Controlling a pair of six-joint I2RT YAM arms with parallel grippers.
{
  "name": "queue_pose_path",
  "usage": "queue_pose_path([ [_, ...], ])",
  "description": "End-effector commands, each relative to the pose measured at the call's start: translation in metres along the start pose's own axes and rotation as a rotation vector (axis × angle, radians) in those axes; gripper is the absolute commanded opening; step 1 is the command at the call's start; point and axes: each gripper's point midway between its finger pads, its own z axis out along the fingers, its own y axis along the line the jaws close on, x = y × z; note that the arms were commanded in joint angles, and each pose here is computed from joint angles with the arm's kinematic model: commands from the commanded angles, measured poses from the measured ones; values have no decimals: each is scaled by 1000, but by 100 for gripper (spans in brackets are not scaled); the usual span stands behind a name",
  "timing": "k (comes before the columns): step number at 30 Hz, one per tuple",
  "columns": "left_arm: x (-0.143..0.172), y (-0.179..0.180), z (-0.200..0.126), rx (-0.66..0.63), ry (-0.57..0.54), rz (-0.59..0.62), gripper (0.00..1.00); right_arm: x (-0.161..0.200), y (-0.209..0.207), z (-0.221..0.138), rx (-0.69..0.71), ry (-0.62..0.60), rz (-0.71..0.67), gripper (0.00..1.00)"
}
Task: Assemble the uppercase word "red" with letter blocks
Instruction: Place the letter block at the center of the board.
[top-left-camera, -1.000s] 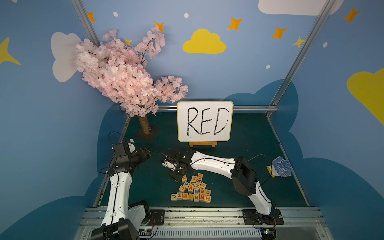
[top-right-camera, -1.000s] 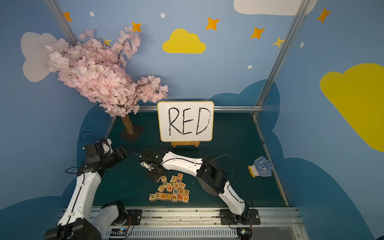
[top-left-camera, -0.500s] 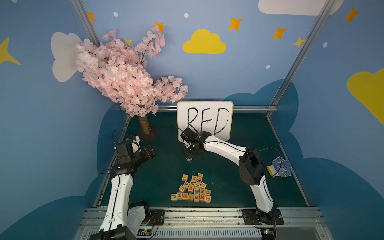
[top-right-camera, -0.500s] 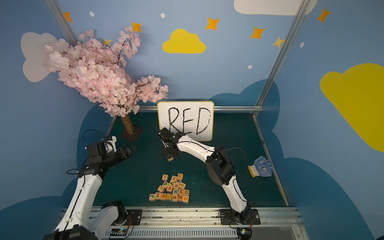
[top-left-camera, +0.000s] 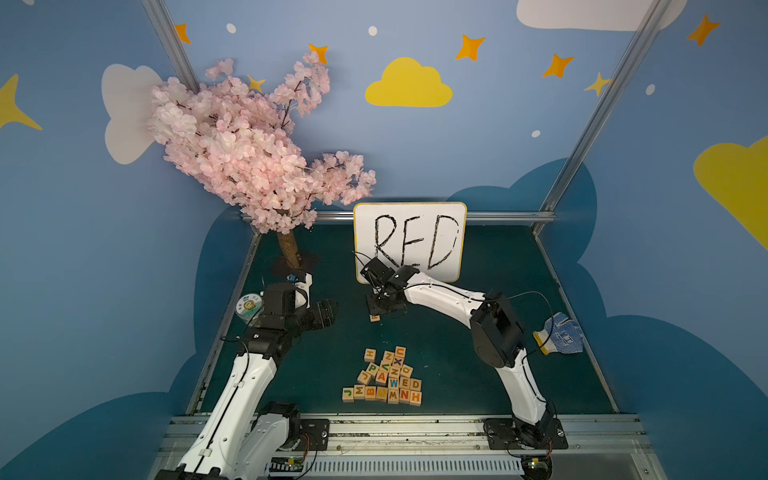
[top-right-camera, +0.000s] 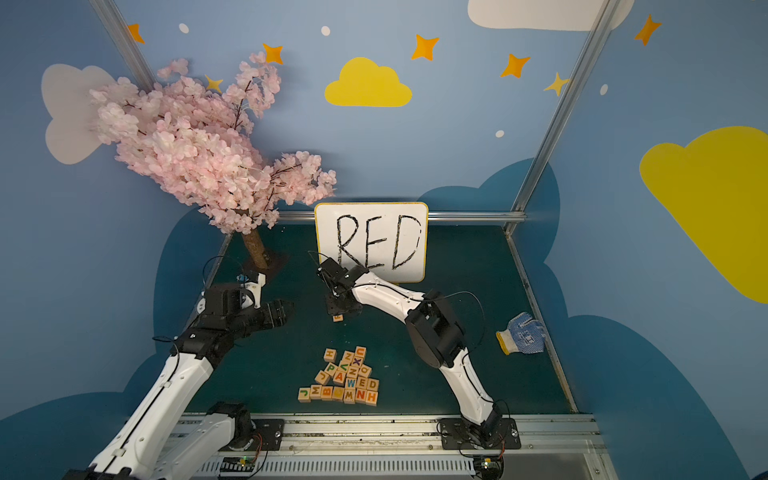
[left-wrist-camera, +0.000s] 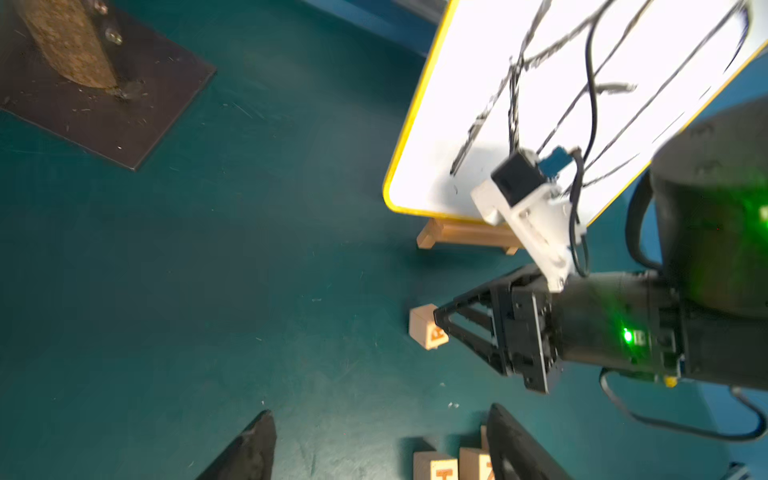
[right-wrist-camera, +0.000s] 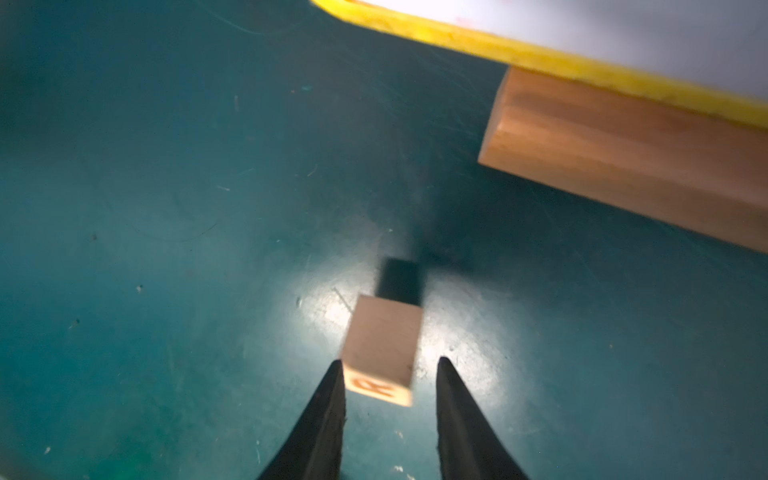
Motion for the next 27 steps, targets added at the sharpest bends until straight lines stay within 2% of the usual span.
queue_pose_path([
  [1,-8,1,-5,-68,-11,59,78,7,-8,16,50,13,55,37],
  [6,-18,-7,-6,-65,-30,88,78,11,-8,21,50,30,55,37],
  [11,-29,-13,-8,-52,-45,119,79,3,-5,2,19,14,-29,42],
  [15,-42,-15,-10,-56,-74,159,80,0,-1,-18,-38,15,-173,44],
  [21,-53,-25,-3,7,-68,184,81,5,13,-39,-161,8,-485,45],
  [24,-49,-30,0,52,-57,176,81,7,16,-46,-182,4,-609,45],
  [27,-36,-30,1,80,-32,117,82,11,20,-48,-200,9,-718,46],
])
